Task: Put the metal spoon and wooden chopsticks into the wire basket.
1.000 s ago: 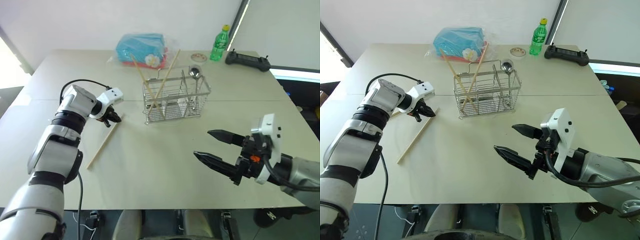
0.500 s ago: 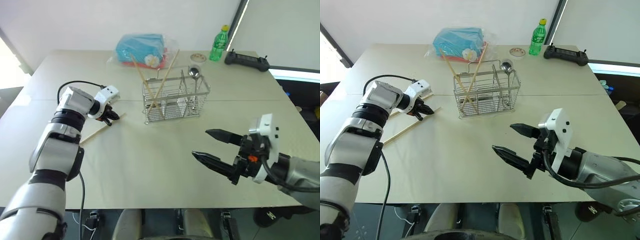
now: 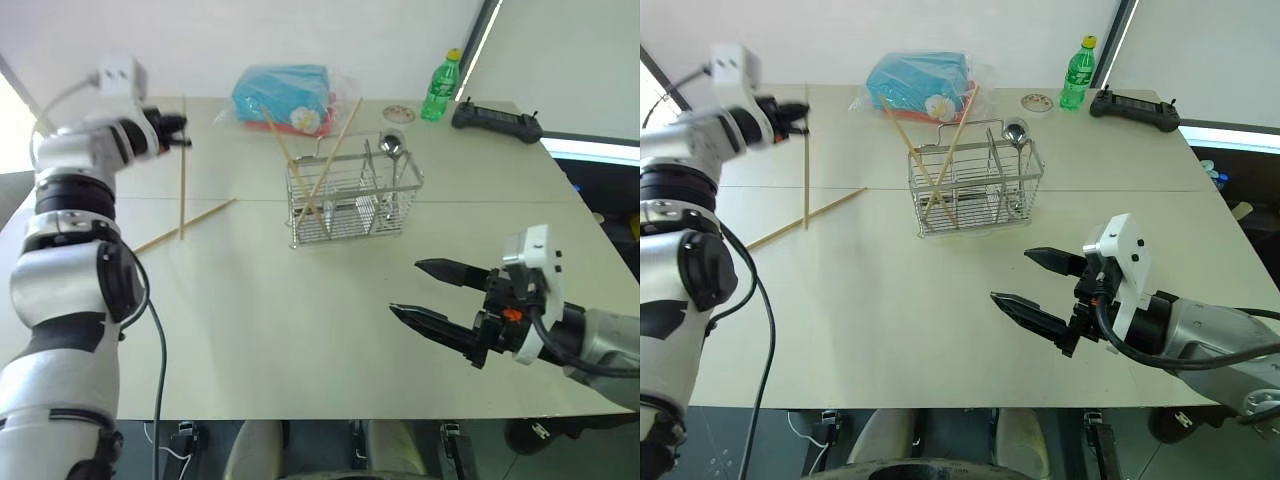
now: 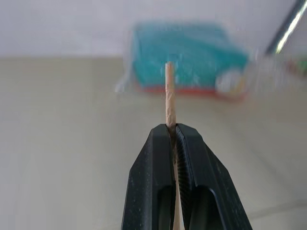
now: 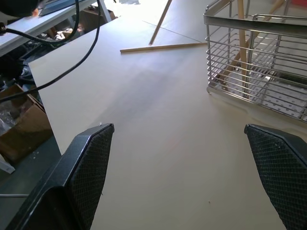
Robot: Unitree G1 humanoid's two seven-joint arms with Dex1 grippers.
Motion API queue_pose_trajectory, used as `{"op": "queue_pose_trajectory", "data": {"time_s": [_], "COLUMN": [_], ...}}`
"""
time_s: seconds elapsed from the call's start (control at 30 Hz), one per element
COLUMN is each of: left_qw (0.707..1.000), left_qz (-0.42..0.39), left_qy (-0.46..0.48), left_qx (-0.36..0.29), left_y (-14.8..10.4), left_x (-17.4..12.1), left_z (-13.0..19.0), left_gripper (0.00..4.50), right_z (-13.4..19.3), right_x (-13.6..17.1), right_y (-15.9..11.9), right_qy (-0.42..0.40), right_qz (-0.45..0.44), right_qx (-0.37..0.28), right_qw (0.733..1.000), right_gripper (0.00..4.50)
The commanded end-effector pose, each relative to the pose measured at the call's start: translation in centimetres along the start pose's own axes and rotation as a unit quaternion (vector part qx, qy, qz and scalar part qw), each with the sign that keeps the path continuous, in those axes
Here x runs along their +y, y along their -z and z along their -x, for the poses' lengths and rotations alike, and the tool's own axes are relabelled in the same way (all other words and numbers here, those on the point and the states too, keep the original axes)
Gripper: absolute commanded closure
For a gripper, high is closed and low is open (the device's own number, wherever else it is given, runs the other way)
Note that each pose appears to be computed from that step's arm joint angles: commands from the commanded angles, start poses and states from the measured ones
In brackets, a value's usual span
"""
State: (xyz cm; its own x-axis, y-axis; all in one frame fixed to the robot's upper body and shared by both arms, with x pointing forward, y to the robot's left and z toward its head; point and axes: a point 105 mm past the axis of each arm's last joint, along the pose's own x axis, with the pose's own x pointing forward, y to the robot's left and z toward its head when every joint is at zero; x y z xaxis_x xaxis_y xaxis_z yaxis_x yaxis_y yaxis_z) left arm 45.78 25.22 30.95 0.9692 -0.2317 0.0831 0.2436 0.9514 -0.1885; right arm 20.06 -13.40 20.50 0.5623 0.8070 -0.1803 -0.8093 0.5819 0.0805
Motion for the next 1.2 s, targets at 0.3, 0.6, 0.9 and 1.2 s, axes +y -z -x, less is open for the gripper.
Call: {"op": "queue_pose_trajectory", "data": {"time_s": [0.3, 0.6, 0.9, 1.2], "left_qw": [0.945, 0.933, 0.940, 0.943], "left_qz": [0.048, -0.064, -0.065, -0.060], "left_qy": [0.177, 0.264, 0.266, 0.278], "left_qx": [-0.273, -0.235, -0.204, -0.175], "left_y": [-11.6, -5.3, -2.2, 1.0], "left_x": [-13.7, -20.2, -20.5, -21.3], "left_z": [1.4, 1.3, 1.6, 2.9], "left_gripper": [4.44, 4.44, 4.44, 4.44], "right_z": [-0.1, 0.3, 0.5, 0.4], "right_x": [-0.1, -0.3, -0.3, -0.8], "right_y": [-0.7, -1.2, -1.4, -1.9], "right_qy": [-0.001, 0.020, 0.037, 0.042], "right_qz": [0.000, -0.004, -0.011, -0.010], "right_qx": [-0.010, -0.028, -0.037, -0.043], "right_qw": [1.000, 0.999, 0.999, 0.998], "right_gripper": [0.00, 0.00, 0.00, 0.00]}}
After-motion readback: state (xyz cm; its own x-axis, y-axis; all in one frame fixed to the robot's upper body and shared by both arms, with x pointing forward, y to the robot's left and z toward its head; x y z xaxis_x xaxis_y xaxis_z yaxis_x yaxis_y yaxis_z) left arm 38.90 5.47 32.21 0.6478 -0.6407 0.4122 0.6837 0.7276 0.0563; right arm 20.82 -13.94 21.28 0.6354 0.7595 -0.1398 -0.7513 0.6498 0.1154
